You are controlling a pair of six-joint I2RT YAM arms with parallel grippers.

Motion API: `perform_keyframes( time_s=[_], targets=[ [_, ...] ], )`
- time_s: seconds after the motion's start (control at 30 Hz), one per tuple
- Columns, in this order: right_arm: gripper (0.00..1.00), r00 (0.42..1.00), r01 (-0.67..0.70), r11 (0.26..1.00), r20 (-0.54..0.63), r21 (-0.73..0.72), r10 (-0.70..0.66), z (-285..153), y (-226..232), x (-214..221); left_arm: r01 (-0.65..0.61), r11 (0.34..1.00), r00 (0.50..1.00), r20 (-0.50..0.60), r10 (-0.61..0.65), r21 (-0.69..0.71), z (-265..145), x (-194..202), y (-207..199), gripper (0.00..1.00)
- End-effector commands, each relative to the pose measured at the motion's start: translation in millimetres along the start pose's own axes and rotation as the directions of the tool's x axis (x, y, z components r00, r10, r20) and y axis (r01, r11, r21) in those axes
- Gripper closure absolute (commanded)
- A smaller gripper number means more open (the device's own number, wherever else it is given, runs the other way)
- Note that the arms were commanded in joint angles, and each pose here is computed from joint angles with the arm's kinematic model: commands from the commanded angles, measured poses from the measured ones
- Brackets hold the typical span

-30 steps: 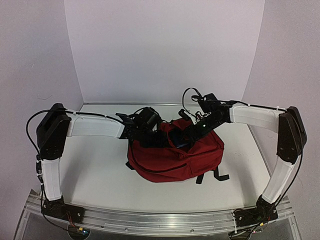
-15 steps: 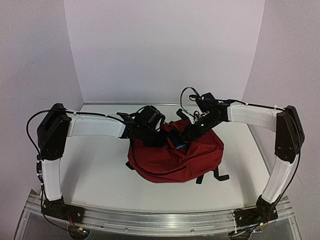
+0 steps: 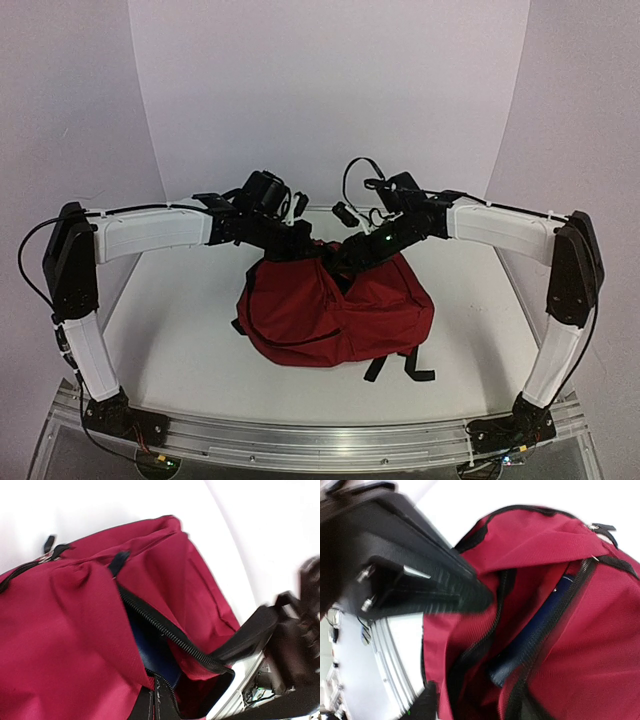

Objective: Pack the student bag
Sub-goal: Adjust the student bag at the center of the board.

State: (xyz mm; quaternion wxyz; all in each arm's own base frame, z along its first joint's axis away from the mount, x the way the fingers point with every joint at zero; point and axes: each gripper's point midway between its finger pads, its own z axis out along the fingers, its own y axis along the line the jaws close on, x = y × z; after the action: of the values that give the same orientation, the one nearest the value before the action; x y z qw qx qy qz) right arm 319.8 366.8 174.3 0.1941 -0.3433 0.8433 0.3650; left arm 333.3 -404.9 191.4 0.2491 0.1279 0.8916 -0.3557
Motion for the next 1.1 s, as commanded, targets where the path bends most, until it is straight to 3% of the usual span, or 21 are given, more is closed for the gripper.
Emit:
perform_keyframes(
  time_s=[0.0,0.07,0.13,0.23,0.4,0.6,0.87,0.97,1.07],
  targets=[
    [0.30,0.990,0.021,1.000,0.139,-0.004,-0.020,-63,-14,-29,-0.008,0.998,0.993,0.119,0.000,0.063,-32,-38,-7,1.00],
    [0.17,0.985,0.066,0.995,0.155,0.076,-0.077,-83,-32,-29,-0.017,0.999,0.994,0.110,0.013,0.035,-30,-37,-1,1.00],
    [0.13,0.986,0.101,0.974,0.113,0.204,-0.125,-90,-56,-20,-0.022,1.000,0.995,0.100,0.021,0.015,-27,-39,4,1.00],
    [0.15,0.990,0.131,0.948,0.003,0.288,-0.138,-78,-85,9,-0.025,1.000,0.996,0.086,0.025,-0.006,-20,-45,11,1.00],
    [0.24,0.987,0.087,0.981,-0.145,0.174,-0.062,-43,-91,68,-0.051,0.999,0.996,0.069,0.052,-0.019,-7,-65,18,1.00],
    [0.28,0.983,0.010,0.995,-0.182,-0.097,-0.028,-15,-46,95,-0.078,0.997,0.996,0.049,0.077,0.016,4,-87,7,1.00],
    [0.22,0.957,0.157,0.930,-0.183,-0.331,-0.227,29,84,93,-0.086,0.992,0.996,-0.010,0.087,0.092,20,-82,-11,1.00],
    [0.20,0.964,0.198,0.921,-0.102,-0.335,-0.245,9,98,62,-0.081,0.994,0.996,-0.024,0.083,0.073,16,-70,-6,1.00],
    [0.17,0.970,0.238,0.942,0.009,-0.237,-0.242,-30,76,25,-0.081,0.996,0.997,-0.012,0.081,0.043,8,-64,2,1.00]
  ],
)
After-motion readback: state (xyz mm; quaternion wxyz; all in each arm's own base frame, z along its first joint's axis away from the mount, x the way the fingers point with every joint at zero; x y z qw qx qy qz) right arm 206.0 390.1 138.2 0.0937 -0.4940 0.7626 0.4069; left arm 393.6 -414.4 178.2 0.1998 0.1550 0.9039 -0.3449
